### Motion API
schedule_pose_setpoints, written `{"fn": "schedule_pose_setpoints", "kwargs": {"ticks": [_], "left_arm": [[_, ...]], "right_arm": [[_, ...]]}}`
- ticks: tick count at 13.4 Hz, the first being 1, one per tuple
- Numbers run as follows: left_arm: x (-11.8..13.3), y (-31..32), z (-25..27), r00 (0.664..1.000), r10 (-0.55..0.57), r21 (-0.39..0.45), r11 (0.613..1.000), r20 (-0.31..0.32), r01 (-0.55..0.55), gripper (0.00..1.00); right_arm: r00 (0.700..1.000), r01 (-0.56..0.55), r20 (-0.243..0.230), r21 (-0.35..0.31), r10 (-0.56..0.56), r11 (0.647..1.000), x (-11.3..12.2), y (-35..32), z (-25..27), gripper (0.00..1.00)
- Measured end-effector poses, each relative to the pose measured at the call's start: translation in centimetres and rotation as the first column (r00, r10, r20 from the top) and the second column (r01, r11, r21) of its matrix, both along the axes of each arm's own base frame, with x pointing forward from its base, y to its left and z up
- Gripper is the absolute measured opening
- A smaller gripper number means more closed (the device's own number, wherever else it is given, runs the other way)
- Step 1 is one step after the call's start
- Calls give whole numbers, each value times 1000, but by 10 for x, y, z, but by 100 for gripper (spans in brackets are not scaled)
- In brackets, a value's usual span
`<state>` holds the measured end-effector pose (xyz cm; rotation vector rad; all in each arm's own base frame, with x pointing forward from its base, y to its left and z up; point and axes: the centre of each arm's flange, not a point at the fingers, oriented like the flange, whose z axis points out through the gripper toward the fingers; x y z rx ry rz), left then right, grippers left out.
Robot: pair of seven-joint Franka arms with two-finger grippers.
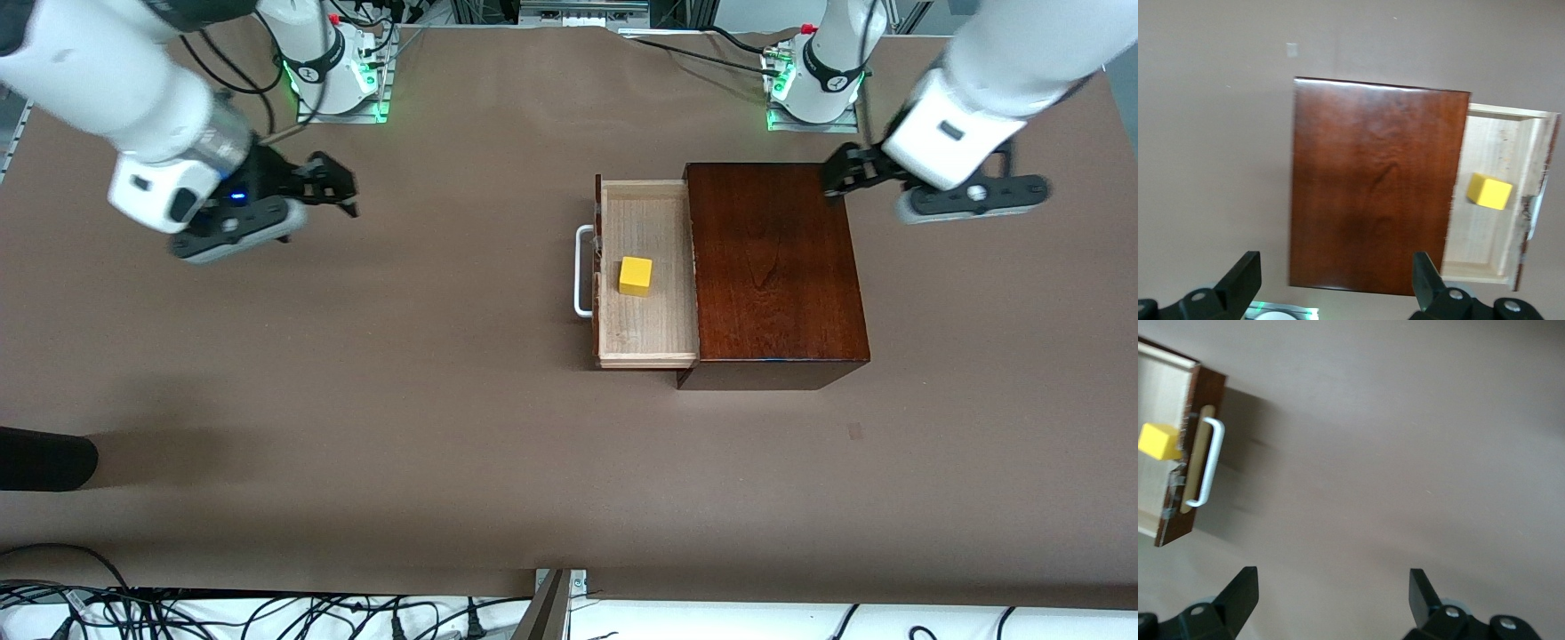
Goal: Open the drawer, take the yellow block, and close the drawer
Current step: 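Release the handle and raise the left gripper while the right gripper approaches, then lower the right gripper into the drawer above the yellow cube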
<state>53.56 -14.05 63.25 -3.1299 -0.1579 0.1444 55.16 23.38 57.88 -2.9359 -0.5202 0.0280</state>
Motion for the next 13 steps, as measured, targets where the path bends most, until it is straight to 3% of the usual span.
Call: {"fn": "schedule_pose_setpoints", "kwargs": {"ticks": [6, 13], "left_arm": [[-10, 77, 6, 999, -31, -13, 999, 11, 32, 100], [-13, 100, 6, 1000, -7, -16, 1000, 31, 7, 100]], "right_arm": [[985, -169, 35, 21, 168, 985, -24, 113, -15, 100], [941, -331, 88, 28, 327, 943, -57, 244, -60, 100]]}}
